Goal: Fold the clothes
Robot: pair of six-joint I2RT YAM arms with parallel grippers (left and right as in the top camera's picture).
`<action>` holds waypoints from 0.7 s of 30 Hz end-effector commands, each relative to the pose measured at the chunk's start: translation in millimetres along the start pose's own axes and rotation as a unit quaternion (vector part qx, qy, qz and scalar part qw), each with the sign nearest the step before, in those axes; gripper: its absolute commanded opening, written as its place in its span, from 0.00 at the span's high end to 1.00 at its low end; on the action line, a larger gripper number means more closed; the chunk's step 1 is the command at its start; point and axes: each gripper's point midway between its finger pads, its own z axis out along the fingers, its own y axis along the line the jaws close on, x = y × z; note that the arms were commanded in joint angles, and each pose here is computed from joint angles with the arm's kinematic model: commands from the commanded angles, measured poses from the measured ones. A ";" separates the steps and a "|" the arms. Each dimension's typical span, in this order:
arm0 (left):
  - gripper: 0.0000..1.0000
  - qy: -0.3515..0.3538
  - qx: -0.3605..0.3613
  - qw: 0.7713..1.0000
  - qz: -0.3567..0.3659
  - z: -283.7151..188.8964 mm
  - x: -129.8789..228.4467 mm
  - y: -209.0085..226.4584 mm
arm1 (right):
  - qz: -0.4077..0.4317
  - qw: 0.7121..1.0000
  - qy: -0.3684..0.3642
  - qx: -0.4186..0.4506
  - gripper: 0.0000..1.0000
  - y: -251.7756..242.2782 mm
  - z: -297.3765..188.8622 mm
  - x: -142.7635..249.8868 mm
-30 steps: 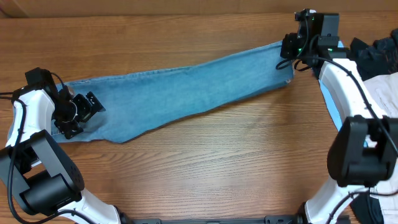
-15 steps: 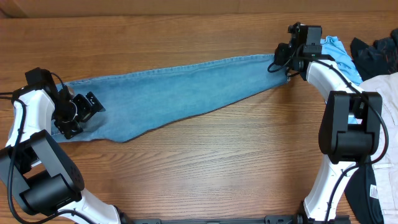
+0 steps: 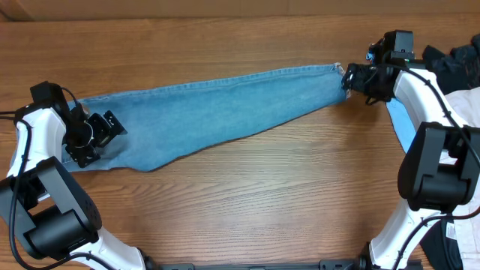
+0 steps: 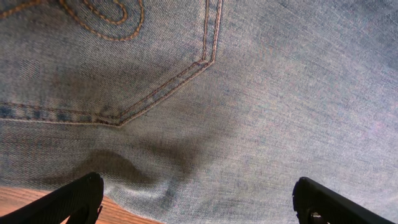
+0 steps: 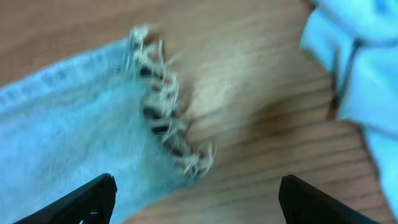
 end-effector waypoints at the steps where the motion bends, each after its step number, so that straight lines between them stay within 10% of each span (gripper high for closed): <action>1: 0.00 0.010 -0.005 1.000 0.010 4.7 4.9 1.6 | -0.018 0.999 0.022 -0.027 0.13 9.4 9.0 12.6; 14: 0.00 0.009 -0.005 1.000 0.010 4.7 4.1 1.4 | -0.009 0.995 0.059 -0.081 0.19 19.4 48.0 36.1; 21: 0.00 0.009 -0.005 1.000 0.010 4.7 4.2 1.5 | 0.018 0.991 0.055 -0.119 0.71 31.6 53.2 32.3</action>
